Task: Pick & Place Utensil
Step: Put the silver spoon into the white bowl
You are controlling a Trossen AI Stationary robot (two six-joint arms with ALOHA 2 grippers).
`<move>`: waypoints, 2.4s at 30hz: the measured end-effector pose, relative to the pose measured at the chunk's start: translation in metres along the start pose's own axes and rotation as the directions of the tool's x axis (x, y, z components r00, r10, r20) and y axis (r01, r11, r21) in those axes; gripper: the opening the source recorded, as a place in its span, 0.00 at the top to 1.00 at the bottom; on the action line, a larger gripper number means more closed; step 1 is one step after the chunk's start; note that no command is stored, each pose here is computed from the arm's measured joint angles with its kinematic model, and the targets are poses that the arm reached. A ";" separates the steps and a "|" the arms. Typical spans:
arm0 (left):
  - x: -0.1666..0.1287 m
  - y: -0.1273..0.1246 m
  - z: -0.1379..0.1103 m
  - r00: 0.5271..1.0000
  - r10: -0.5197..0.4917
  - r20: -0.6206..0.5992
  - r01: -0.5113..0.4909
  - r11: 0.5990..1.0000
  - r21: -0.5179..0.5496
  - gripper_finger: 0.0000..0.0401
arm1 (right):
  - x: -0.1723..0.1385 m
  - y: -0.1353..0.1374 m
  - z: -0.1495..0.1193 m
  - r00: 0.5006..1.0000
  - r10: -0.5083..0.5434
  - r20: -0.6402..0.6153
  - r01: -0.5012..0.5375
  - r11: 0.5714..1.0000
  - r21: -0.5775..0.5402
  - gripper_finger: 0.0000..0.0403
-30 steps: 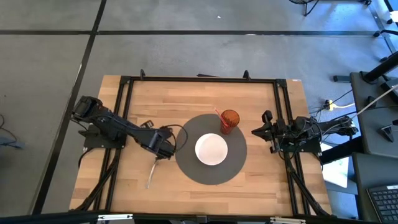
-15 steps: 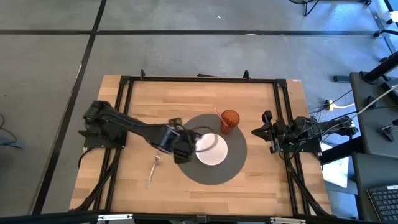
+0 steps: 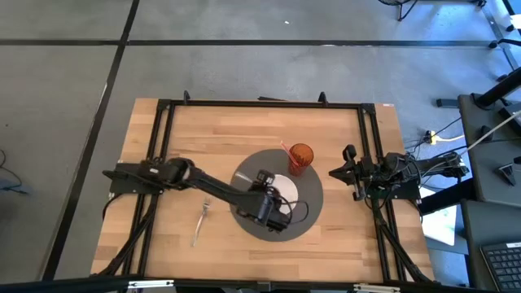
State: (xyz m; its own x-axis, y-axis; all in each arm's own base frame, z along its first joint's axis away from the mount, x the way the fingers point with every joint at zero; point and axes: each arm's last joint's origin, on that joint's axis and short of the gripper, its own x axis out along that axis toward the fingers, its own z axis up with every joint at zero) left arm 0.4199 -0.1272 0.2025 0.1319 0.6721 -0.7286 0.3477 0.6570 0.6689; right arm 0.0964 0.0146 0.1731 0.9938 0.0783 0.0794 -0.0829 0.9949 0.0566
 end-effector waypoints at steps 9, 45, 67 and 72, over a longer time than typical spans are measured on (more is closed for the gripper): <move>0.012 -0.008 0.017 0.992 0.126 -0.022 -0.115 0.957 0.267 0.98 | 0.000 0.000 0.000 1.000 -0.001 0.000 0.001 1.000 -0.001 0.94; 0.026 -0.022 0.031 0.999 0.030 0.012 -0.032 0.876 0.482 0.97 | 0.000 0.000 0.000 1.000 -0.002 0.000 0.002 1.000 -0.004 0.94; 0.025 -0.025 0.031 1.000 -0.006 0.015 -0.001 0.882 0.472 0.91 | 0.000 0.000 -0.001 1.000 -0.002 -0.008 0.002 1.000 -0.005 0.94; 0.025 -0.025 0.031 1.000 -0.009 0.015 0.002 0.890 0.455 0.87 | 0.000 0.000 -0.001 1.000 -0.002 -0.008 0.002 1.000 -0.005 0.94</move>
State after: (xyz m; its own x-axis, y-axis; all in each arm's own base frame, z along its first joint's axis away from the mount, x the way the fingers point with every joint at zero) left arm 0.4434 -0.1370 0.1630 0.1424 0.6608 -0.7369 0.7324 0.4305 0.5275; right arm 0.0965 0.0146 0.1722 0.9945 0.0773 0.0710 -0.0810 0.9954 0.0517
